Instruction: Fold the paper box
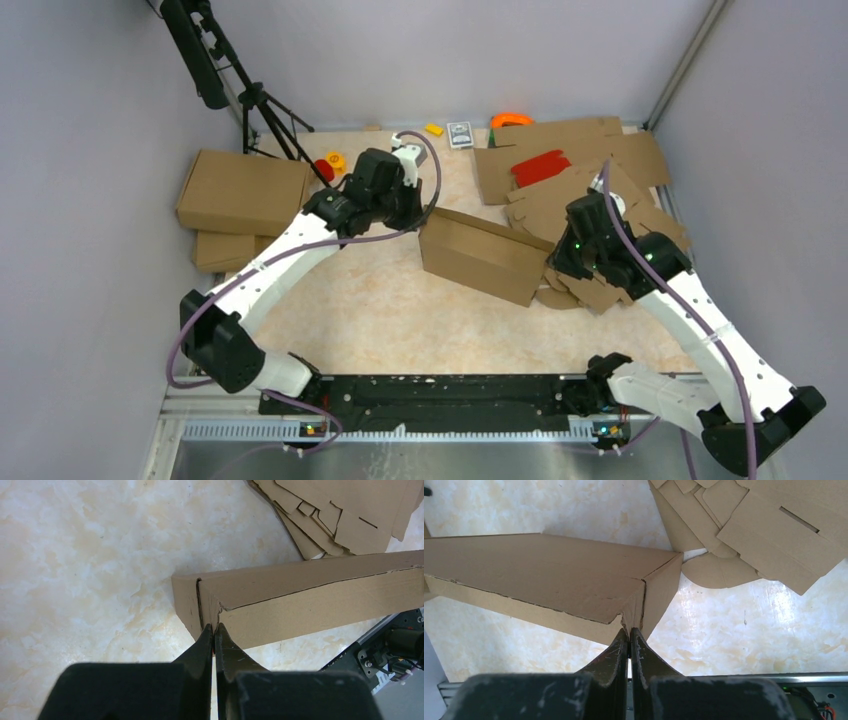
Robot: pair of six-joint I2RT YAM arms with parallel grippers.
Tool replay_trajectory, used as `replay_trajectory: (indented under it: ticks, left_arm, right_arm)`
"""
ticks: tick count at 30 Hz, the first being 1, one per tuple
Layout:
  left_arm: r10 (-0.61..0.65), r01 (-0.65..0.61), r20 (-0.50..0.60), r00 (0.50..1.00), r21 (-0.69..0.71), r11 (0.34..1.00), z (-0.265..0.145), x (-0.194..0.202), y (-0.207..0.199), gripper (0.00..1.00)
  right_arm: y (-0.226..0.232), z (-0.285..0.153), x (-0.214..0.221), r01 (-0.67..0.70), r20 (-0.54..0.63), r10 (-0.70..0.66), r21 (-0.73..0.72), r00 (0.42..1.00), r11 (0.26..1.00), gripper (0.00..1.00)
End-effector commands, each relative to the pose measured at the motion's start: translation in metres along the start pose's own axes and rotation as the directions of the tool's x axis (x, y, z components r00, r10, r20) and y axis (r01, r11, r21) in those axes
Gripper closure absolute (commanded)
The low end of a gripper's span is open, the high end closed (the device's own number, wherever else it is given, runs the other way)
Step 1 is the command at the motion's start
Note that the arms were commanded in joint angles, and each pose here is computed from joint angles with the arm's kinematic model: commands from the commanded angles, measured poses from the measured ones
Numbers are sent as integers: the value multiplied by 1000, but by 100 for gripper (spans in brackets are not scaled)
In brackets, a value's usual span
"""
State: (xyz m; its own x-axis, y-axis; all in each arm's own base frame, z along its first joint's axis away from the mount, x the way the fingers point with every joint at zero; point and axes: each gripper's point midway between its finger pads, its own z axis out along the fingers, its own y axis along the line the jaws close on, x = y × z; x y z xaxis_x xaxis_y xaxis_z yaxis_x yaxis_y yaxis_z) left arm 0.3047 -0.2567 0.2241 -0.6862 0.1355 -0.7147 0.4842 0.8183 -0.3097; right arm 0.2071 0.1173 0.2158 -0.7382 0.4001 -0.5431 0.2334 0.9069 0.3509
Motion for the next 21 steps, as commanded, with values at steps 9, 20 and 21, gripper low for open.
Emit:
replay_trajectory:
  ticks: [9, 20, 21]
  left_arm:
    - [-12, 12, -61, 998, -1, 1000, 1, 25, -6, 100]
    - [-34, 35, 18, 999, -20, 999, 5, 32, 2, 100]
    - [-33, 33, 25, 999, -23, 999, 5, 32, 3, 100]
  right_arm:
    - [-26, 14, 29, 62, -27, -59, 147, 998, 987, 100]
    - [-18, 29, 20, 104, 61, -110, 101, 992, 989, 100]
    - [-17, 29, 18, 110, 73, -117, 96, 990, 989, 100]
